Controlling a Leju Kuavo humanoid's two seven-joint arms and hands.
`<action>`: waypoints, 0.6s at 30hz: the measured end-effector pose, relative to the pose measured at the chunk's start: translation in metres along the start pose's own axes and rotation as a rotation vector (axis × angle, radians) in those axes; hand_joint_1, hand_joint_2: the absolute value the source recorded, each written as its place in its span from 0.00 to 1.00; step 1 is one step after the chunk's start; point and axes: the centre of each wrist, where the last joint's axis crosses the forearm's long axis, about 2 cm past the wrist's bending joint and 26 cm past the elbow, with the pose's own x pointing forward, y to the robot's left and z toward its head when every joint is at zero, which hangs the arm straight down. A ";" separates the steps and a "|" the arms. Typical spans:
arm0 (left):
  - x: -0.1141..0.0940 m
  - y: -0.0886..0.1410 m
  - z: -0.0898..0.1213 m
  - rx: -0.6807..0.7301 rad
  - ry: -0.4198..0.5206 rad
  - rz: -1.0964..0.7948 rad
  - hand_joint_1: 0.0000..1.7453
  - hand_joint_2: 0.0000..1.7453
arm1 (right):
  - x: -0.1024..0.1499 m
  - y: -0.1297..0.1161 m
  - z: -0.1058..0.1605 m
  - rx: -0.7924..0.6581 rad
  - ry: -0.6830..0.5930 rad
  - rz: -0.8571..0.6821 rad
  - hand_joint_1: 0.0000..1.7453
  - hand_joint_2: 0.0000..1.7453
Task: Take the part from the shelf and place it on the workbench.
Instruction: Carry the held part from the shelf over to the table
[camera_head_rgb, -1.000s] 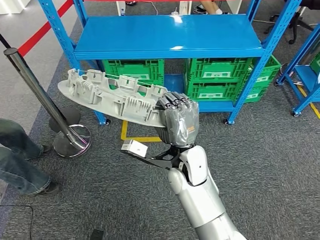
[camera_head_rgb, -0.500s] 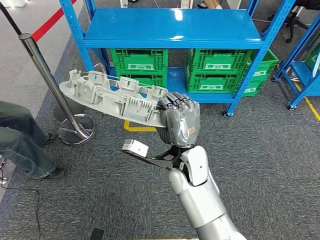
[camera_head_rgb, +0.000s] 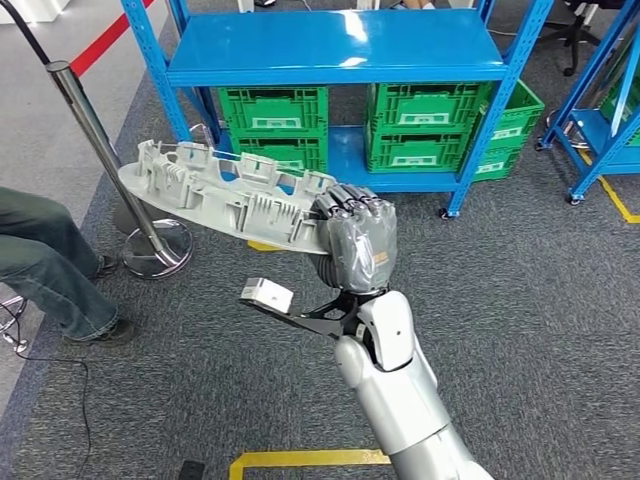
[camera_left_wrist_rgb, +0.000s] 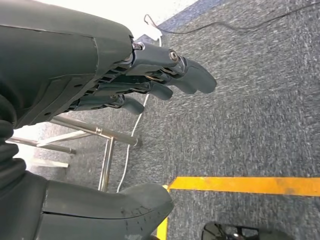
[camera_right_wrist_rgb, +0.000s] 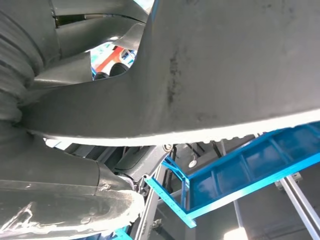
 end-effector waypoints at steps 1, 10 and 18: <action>0.000 0.000 0.000 0.000 -0.001 0.000 0.00 1.00 | 0.000 0.000 0.000 0.000 -0.001 0.001 1.00 1.00; 0.000 -0.002 0.001 -0.002 0.004 0.003 0.00 1.00 | 0.001 0.000 0.000 0.004 -0.009 0.008 1.00 1.00; 0.001 -0.003 0.002 -0.005 0.005 0.007 0.00 1.00 | 0.002 0.000 -0.002 0.002 -0.012 0.010 1.00 1.00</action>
